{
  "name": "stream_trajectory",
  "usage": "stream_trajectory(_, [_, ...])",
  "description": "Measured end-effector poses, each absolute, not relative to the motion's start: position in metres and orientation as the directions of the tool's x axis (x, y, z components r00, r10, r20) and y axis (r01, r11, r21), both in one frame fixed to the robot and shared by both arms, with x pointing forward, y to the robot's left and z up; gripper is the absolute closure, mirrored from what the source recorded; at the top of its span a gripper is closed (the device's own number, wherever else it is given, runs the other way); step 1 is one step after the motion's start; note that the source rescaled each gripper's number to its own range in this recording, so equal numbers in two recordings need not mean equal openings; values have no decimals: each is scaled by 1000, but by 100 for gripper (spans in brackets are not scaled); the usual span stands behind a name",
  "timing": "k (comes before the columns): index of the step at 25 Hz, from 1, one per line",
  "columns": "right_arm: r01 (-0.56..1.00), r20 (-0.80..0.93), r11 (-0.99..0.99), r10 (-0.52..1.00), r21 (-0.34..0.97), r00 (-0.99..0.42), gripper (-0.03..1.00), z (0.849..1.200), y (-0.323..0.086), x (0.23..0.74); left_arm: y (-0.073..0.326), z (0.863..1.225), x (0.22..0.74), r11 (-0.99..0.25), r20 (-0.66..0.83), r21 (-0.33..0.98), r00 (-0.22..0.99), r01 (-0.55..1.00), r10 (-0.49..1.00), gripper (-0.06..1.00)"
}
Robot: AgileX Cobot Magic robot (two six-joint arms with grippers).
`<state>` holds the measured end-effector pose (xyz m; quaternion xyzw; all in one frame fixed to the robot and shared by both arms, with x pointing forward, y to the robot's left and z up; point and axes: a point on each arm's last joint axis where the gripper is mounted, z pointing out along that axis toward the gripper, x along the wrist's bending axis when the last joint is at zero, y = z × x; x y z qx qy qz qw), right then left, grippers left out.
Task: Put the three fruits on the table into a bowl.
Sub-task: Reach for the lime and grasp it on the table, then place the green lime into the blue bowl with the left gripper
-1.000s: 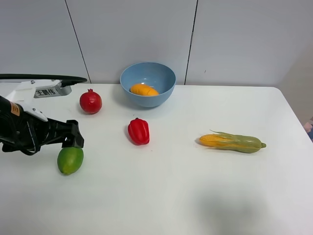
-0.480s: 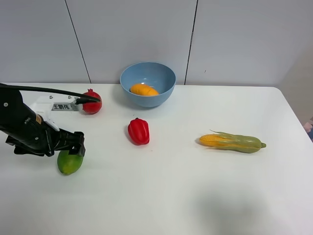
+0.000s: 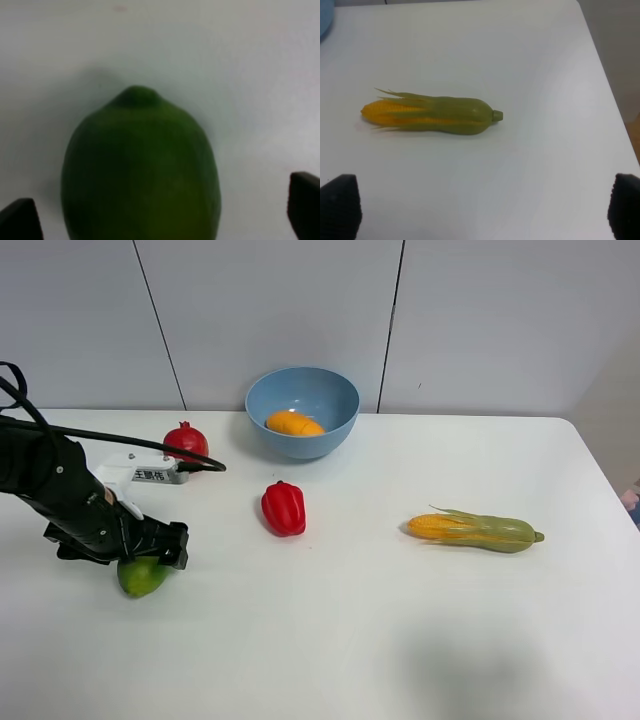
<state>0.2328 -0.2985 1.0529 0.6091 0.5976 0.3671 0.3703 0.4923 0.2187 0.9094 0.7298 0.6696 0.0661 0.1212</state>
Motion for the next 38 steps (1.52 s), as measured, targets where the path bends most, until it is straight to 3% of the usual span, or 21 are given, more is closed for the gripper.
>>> stream_trajectory(12, [456,5,-12,1000,890,16,-3,1053,-298,233,225,894,498,-36,-68,233,54,972,996,-6])
stream_trajectory(14, [456,5,-12,1000,890,16,-3,1053,-298,233,225,894,498,-36,-68,233,54,972,996,-1])
stream_trajectory(15, [456,5,-12,1000,890,16,-3,1053,-298,233,225,894,498,-36,-68,233,54,972,996,14])
stream_trajectory(16, [456,5,-12,1000,890,16,-3,1053,-298,233,225,894,498,-36,-68,233,54,972,996,37])
stream_trajectory(18, [456,5,-12,1000,890,16,-3,1053,-298,233,225,894,498,-39,-66,228,55,973,996,94])
stream_trajectory(23, [456,5,-12,1000,890,16,-3,1053,-298,233,224,902,499,-46,-54,170,56,984,997,92])
stream_trajectory(26, [456,5,-12,1000,890,16,-3,1053,-298,233,219,932,511,-69,-48,186,79,980,996,92])
stream_trajectory(33, [456,5,-12,1000,890,16,-3,1053,-298,233,182,1054,558,-94,-113,549,185,831,976,92])
stream_trajectory(38, [456,5,-12,1000,890,16,-3,1053,-298,233,157,1103,587,-114,-110,743,289,659,951,92])
